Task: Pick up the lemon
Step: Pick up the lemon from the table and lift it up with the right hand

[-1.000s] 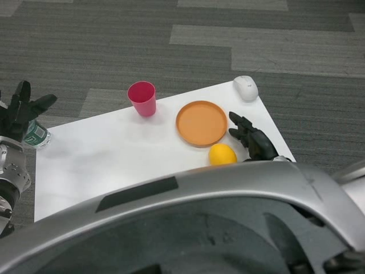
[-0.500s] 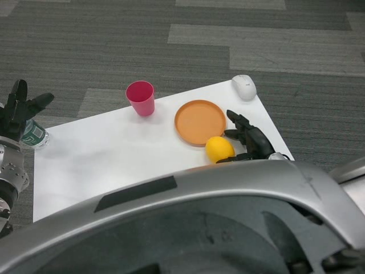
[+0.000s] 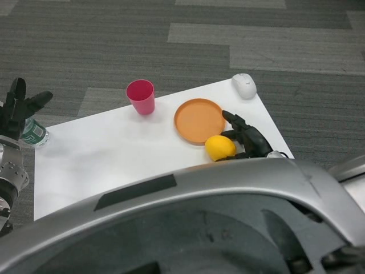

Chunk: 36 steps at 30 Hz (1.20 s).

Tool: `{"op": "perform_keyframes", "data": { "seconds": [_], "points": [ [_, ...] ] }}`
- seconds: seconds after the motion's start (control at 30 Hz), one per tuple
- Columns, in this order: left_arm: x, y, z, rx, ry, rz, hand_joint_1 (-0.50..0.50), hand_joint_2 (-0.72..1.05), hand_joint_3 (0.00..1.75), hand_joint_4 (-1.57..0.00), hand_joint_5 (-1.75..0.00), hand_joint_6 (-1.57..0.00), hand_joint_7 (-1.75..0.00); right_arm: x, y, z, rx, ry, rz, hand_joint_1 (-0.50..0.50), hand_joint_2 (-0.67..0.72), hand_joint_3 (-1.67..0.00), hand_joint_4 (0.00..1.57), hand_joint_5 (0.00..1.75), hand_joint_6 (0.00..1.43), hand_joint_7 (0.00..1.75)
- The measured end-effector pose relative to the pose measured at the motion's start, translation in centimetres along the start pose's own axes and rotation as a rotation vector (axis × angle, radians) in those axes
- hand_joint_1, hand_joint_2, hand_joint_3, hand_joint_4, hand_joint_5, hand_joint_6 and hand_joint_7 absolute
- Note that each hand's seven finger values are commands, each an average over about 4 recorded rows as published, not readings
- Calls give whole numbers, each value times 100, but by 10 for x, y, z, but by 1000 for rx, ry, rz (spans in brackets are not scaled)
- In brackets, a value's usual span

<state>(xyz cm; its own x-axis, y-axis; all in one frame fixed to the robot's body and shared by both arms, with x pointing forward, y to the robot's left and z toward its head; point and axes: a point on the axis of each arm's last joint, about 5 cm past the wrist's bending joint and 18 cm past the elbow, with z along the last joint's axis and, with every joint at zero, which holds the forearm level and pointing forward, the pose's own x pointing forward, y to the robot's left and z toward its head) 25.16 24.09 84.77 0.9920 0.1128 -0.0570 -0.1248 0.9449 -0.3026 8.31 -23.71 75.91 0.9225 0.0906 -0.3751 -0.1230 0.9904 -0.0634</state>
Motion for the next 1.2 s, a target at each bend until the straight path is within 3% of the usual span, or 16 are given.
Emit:
{"op": "perform_keyframes", "data": {
  "seconds": [0.17,0.3,0.43,0.57,0.67,0.9,1.2],
  "points": [
    [0,0,0,0,0,0,50,96,9,0,0,0,0,0,0,-1,-12,12,16,18,-51,-56,0,107,0,0],
    [0,0,0,-1,-1,1,50,96,9,0,0,0,0,1,-1,0,-44,18,46,12,-54,-87,0,107,0,0],
    [0,0,0,-3,-3,4,50,96,7,0,0,0,0,2,-1,1,-68,18,70,0,-54,-135,0,121,0,0],
    [0,1,0,-4,-3,4,50,96,9,0,0,0,0,3,0,2,-88,15,88,-4,-48,-157,0,126,0,14],
    [0,1,0,-4,-4,5,50,96,9,0,0,0,0,3,0,2,-96,14,96,-5,-41,-159,0,131,0,30],
    [0,1,1,-6,-6,8,50,96,9,0,0,0,0,4,0,3,-100,14,99,-8,-48,-159,0,136,0,59],
    [0,2,1,-6,-7,10,50,96,9,0,0,0,0,-2,-8,1,-55,13,14,-8,-54,-157,0,126,0,63]
  ]
}}
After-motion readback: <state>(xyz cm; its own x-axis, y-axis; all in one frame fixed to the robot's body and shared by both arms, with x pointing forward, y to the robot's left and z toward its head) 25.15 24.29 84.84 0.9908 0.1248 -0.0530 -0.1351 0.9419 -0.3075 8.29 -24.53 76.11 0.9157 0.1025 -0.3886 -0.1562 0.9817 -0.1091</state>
